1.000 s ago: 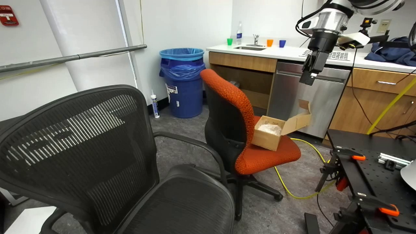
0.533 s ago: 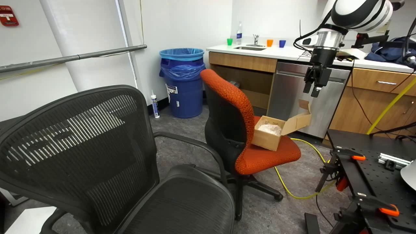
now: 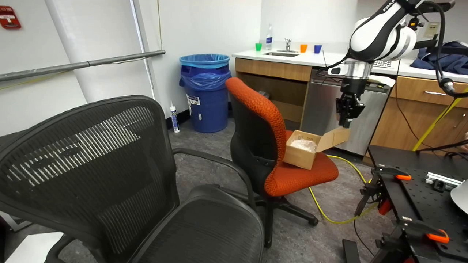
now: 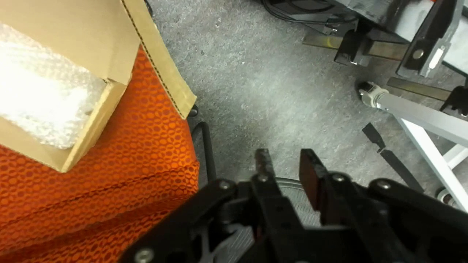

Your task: Remove the box from the orange chair and place it on the black chair

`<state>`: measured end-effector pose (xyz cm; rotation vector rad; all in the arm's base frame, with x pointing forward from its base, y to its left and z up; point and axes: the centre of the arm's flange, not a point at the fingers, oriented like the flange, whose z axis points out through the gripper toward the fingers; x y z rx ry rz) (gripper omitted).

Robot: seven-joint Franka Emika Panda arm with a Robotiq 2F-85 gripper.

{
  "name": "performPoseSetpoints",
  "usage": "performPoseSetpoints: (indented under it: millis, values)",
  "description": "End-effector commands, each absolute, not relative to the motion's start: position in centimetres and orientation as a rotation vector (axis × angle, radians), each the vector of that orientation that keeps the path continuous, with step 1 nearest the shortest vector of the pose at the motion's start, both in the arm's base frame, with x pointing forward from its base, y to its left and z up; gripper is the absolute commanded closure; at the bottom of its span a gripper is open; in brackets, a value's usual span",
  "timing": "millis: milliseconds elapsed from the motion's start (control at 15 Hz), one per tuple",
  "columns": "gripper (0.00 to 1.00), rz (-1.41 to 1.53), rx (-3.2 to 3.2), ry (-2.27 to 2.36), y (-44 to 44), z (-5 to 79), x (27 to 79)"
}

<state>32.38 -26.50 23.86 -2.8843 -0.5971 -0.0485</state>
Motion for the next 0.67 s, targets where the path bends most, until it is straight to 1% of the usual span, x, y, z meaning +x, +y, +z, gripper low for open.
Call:
performPoseSetpoints:
  millis: [0,267,600]
  values:
    - [1.0,-0.12,-2.842,-0.78,-26.3,20.9,35.1]
    - [1.0,-0.258,-2.834,-0.958,-25.1,19.5,38.3]
    - [1.0,-0.405,-2.853,-1.074,-26.3,18.3,41.4]
